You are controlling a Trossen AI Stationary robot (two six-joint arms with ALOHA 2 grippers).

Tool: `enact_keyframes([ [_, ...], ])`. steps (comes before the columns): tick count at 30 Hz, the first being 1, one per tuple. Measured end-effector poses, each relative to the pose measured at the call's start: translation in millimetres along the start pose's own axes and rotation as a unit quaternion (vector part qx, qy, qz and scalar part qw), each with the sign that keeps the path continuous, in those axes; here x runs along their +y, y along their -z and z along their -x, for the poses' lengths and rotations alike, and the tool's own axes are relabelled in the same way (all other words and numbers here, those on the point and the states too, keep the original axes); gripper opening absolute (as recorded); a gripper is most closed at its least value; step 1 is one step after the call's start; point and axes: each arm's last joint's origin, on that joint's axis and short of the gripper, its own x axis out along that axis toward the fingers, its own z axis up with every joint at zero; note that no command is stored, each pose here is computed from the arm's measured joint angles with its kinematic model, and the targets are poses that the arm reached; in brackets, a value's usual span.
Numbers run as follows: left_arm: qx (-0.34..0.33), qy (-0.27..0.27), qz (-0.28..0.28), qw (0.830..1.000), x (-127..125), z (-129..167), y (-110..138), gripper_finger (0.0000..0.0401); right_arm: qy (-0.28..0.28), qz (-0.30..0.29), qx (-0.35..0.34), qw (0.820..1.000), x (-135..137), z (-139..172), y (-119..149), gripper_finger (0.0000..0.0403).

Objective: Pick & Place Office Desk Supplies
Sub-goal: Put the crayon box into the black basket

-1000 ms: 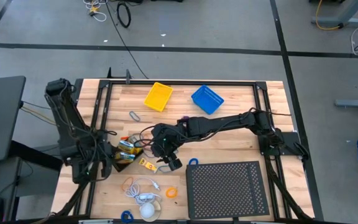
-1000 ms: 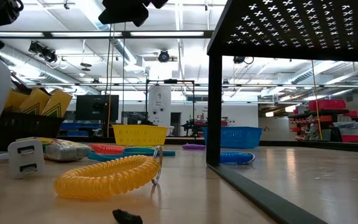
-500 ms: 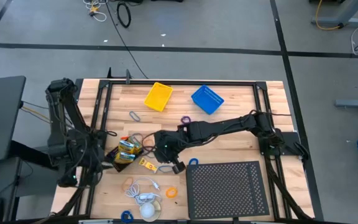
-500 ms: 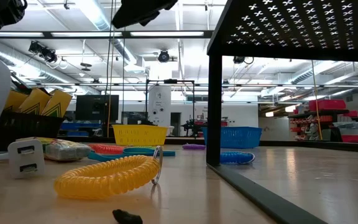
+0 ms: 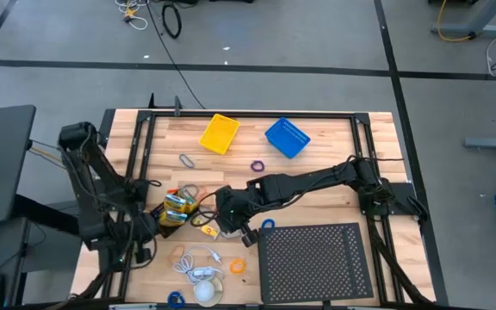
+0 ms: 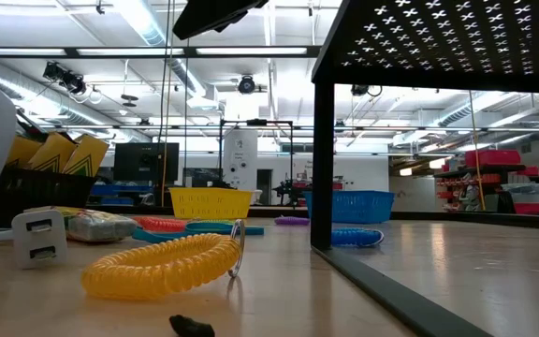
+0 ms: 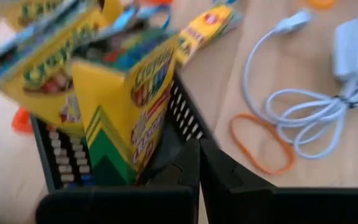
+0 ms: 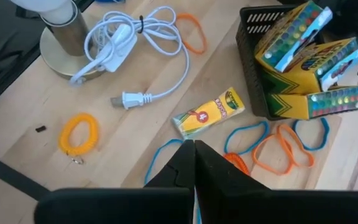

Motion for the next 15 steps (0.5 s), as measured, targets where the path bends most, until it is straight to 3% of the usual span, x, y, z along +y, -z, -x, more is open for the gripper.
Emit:
enact_keyframes([
  [6,0.023,-0.071,0.043,0.996,2.0,-15.0,1.6,0.0002,0.004,0.002,0.002,1.000,-0.1,0.0,0.1,0.0002],
  [11,0.028,-0.163,0.081,0.983,13.1,-22.8,0.2,0.0001,0.019,0.003,0.008,1.000,0.6,-0.2,-0.1,0.0002],
  [15,0.027,-0.199,0.091,0.975,18.0,-24.2,-0.7,0.0001,0.018,0.007,0.008,1.000,2.4,-0.4,-0.8,0.0002],
])
